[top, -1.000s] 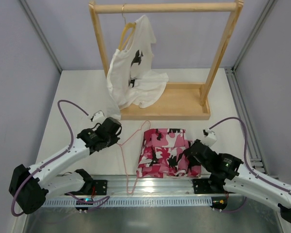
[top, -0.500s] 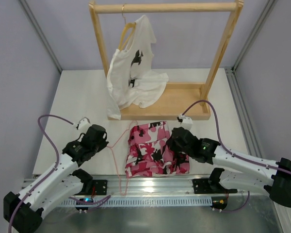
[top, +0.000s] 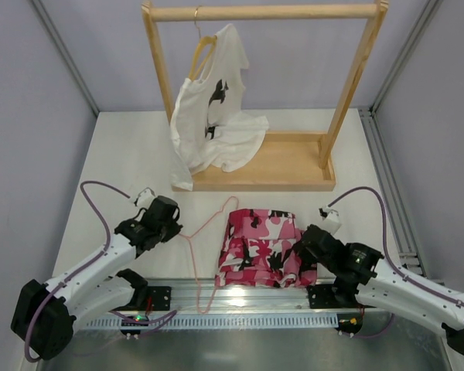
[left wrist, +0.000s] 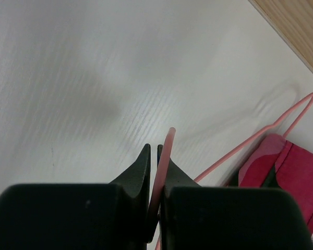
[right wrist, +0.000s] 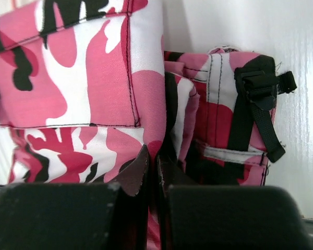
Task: Place the trousers on the hanger
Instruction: Place trousers on hanger
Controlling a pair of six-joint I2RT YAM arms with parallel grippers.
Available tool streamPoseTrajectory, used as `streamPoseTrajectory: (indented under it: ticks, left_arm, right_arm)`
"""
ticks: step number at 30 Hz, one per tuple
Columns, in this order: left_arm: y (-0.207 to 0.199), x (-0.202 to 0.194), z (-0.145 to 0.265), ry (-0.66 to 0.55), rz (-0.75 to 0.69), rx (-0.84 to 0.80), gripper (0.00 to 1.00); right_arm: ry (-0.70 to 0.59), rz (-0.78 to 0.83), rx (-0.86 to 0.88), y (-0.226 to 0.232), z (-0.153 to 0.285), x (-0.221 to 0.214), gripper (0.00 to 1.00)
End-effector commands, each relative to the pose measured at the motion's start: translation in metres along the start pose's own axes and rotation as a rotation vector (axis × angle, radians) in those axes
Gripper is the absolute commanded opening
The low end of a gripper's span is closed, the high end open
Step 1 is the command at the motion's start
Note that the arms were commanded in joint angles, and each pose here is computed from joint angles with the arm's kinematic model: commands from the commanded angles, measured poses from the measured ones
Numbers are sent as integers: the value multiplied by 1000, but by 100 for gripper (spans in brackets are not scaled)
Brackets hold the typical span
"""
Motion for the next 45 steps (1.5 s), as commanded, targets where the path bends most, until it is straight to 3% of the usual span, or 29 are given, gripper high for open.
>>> streamPoseTrajectory:
  ticks: [1,7,15,19,20,22,27,30,35,39,42,45]
  left_arm:
    - [39,0,-2,-65,-125,188,0]
    - [36,24,8,-175,-62,201,0]
    - [48,34,2,-167,-7,253,0]
    - [35,32,5,-151,-3,86,0]
    - [30,22,6,-72,0,4,0]
    - [29,11,3,-39,21,-71,1]
    - [33,-1,4,-50,107,-206,1]
    - [42,-4,4,-66,129,-170,0]
    - [64,-10,-4,-91,148,-22,0]
    - [73,-15,-13,-75,160,71,0]
    - [72,-14,-15,-77,150,88,0]
    - [70,-13,-16,-88,145,68,0]
  right_arm:
    - [-46,-10,-64,-17,-11,-4,4]
    - [-77,63,86,22,-33,1,7]
    - [-43,250,200,95,-76,8,4]
    - [-47,285,268,129,-59,27,4]
    - [-61,280,275,132,-55,32,4]
    - [-94,278,270,136,-50,40,4]
    - [-58,258,258,137,-60,33,4]
    - [-35,239,297,143,-64,28,4]
    - [-111,262,268,166,-32,64,4]
    - [-158,192,42,138,8,89,4]
    - [-123,92,-53,60,8,52,4]
    - [-115,-10,-47,27,-11,27,4]
Point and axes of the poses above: each gripper's point midway between its finger pads, its own z axis back along the fingers, its own y axis along the line the jaws close on, x = y × z, the point moved 8 cm from there along z, back along the fingers, and after that the axes turned 1 degree about -z, right-handed, at the moved point
